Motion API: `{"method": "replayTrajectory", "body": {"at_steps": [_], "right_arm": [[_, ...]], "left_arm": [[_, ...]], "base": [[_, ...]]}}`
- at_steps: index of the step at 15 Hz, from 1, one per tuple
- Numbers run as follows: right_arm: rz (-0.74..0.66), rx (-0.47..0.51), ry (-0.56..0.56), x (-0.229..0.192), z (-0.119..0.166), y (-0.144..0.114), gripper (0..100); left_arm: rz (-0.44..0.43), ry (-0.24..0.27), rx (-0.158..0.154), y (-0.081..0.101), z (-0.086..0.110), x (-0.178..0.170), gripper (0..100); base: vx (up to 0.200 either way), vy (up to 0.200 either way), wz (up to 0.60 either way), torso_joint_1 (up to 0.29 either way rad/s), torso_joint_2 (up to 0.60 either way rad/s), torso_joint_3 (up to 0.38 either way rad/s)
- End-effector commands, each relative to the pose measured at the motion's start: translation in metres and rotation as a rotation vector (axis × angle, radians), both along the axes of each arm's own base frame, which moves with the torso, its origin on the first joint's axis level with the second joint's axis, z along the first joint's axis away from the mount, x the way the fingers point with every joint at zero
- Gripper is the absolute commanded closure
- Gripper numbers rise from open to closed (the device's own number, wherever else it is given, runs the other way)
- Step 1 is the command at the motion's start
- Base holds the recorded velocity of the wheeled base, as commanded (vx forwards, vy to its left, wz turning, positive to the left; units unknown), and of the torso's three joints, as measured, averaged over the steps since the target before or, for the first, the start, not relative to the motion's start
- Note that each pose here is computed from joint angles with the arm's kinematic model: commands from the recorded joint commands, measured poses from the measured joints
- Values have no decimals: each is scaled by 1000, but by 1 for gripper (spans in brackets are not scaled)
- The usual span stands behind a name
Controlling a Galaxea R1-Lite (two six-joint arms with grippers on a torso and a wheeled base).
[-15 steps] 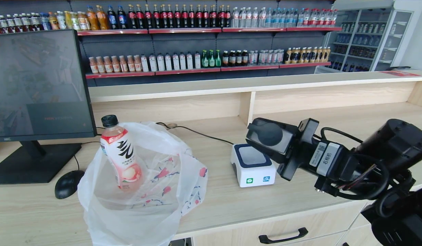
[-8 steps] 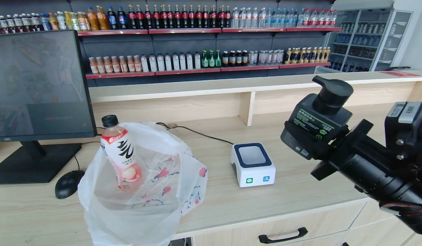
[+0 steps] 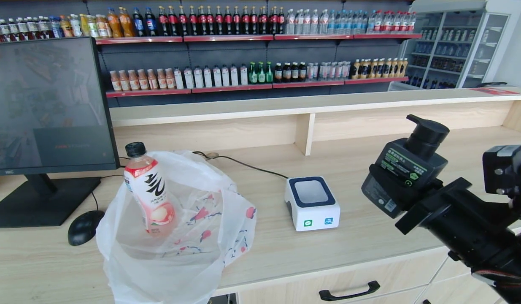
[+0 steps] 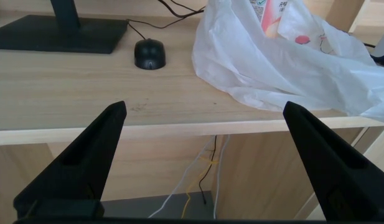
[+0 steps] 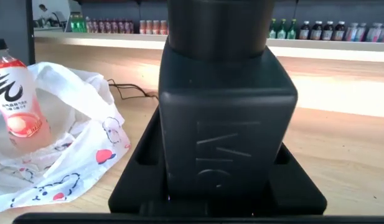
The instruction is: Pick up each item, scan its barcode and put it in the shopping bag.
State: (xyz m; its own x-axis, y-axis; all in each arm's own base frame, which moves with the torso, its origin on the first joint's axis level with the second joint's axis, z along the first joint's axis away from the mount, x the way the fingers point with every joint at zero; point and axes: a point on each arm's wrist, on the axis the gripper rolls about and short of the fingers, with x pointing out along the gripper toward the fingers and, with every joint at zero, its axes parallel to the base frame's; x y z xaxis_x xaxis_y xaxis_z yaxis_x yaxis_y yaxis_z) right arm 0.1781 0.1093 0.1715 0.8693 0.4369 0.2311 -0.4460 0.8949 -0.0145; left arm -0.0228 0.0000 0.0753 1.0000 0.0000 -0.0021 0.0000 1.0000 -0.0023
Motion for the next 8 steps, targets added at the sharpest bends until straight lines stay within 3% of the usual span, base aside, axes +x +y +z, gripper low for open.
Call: {"method": "replayTrajectory", "body": {"at_steps": [1, 7, 8], "right_arm": [[0, -16, 26, 3, -7, 1, 100], [5, -33, 61, 7, -15, 5, 100], [5, -37, 65, 6, -16, 5, 100]], "left_arm": [[0, -1, -1, 0, 0, 0, 0], [0, -1, -1, 0, 0, 0, 0], [0, -1, -1, 0, 0, 0, 0]], "base": [[0, 0, 0, 0, 0, 0], [0, 0, 0, 0, 0, 0], [-200, 0, 0, 2, -2, -2]]}}
